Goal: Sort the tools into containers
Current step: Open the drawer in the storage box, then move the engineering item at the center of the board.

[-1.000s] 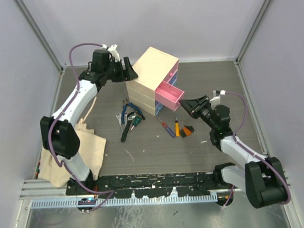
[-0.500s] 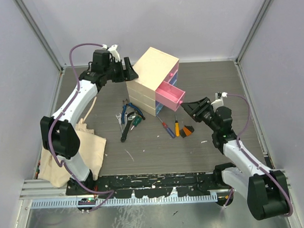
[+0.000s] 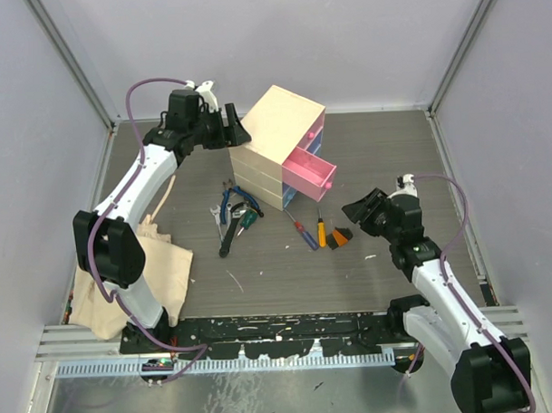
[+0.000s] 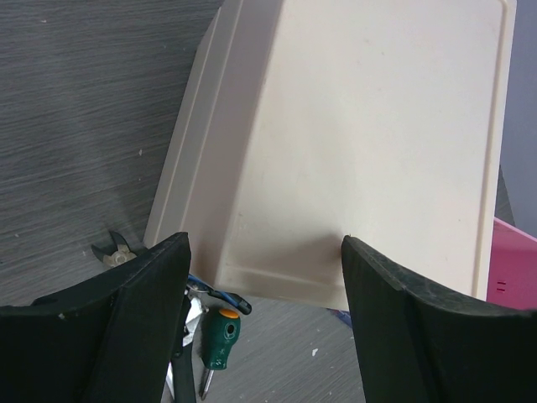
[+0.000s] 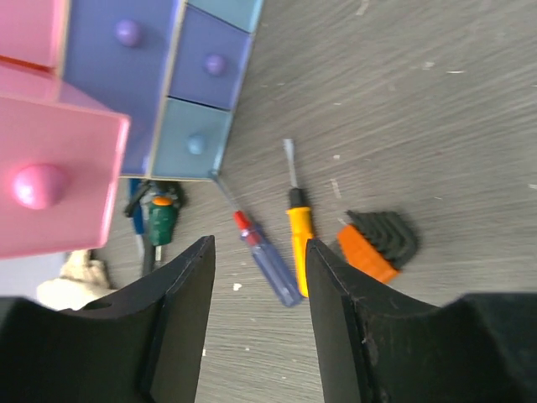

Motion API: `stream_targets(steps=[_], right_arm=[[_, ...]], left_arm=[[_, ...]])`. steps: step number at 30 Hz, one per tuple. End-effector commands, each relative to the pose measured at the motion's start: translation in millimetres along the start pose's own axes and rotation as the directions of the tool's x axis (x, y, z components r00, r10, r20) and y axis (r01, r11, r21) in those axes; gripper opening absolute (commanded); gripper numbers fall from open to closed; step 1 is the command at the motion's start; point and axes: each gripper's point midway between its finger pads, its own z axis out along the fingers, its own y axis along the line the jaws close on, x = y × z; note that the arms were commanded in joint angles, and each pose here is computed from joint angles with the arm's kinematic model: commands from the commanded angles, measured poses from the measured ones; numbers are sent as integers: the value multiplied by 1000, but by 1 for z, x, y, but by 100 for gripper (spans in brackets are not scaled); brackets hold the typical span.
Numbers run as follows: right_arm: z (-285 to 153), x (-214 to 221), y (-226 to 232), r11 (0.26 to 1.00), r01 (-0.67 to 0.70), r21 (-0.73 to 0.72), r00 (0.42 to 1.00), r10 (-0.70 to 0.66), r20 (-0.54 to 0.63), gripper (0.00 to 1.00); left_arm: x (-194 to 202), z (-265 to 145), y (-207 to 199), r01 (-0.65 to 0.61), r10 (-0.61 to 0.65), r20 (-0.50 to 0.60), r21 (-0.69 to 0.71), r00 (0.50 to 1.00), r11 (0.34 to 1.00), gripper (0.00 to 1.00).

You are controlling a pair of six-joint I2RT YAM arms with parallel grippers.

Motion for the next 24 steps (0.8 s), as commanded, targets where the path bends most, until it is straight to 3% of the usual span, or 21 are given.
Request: stream_targets(steps=[1,9,19,24], right_arm=[[-5,-13,-18,977,129,172,992,-128,-20,52],[1,1,-22,917,200,346,980,-193,-54,61],[19,19,-31,848,47,528,999,-52,-6,73],[22,31,-38,774,-12,634,1000,-5,26,78]], left_arm=[[10,0,11,-20,17,-52,-47,999,999,73],[9,-2,11,-23,21,-51,-57,998,998,73],[7,-4,8,-20,18,-50,-48,999,999,73],[7,-5,9,-20,17,-51,-50,999,999,73]])
